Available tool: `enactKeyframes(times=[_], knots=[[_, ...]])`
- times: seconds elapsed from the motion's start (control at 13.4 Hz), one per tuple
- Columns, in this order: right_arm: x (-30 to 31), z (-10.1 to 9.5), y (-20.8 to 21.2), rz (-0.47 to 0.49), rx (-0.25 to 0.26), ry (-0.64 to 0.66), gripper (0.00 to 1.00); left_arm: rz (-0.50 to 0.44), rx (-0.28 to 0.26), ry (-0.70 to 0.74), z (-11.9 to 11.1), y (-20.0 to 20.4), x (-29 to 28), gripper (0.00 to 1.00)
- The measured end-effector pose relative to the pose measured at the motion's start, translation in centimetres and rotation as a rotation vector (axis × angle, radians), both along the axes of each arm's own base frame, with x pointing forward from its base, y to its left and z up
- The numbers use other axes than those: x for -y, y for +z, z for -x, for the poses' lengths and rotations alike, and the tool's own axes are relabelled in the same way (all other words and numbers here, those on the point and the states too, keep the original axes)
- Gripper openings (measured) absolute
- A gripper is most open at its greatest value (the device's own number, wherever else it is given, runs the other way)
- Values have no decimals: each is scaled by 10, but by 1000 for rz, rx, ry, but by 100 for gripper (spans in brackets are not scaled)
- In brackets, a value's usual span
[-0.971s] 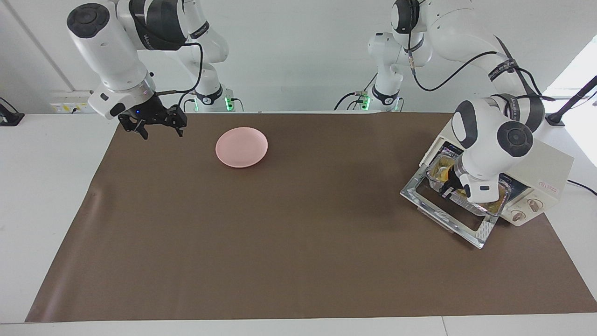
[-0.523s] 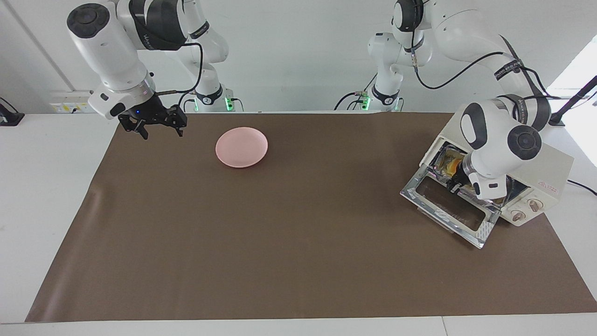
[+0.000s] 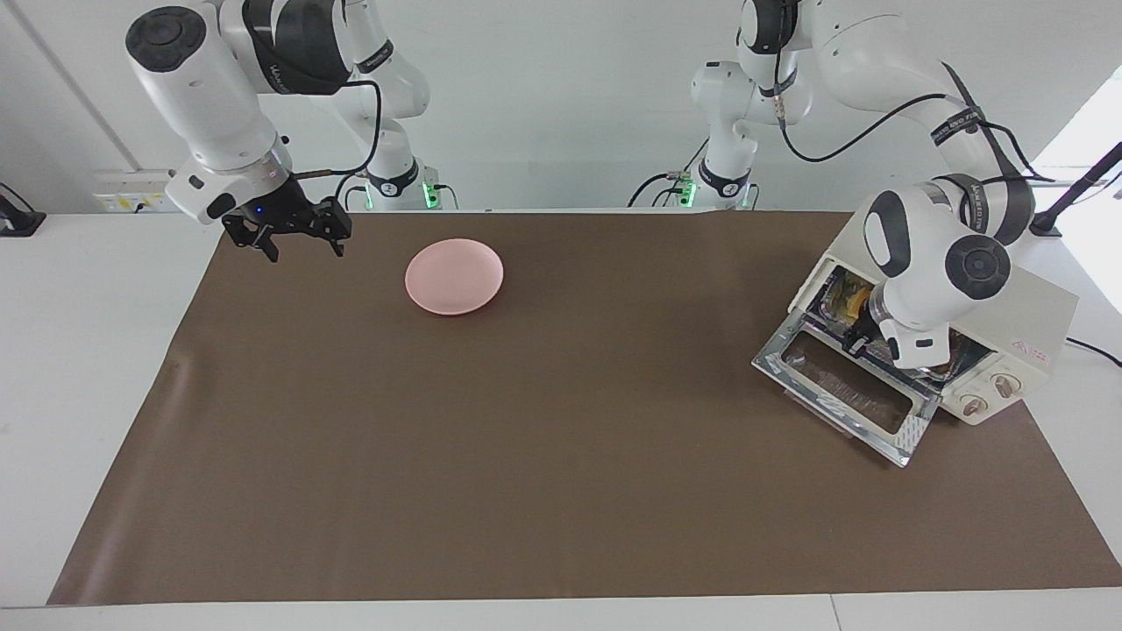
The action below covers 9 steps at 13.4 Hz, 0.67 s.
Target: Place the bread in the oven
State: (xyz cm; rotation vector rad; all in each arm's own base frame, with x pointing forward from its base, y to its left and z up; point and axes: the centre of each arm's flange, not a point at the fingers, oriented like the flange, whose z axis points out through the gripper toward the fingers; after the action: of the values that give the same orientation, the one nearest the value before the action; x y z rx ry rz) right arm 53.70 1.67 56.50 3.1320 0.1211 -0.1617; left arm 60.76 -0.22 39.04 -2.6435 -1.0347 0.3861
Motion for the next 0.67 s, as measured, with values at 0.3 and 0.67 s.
enactKeyframes(times=[0.3,0.67], knots=[[0,0,0,0,0,0,100,9,-18,-42,7,-4,1,2],[0,0,0,0,0,0,100,27,-23,-92,7,-2,2,25]])
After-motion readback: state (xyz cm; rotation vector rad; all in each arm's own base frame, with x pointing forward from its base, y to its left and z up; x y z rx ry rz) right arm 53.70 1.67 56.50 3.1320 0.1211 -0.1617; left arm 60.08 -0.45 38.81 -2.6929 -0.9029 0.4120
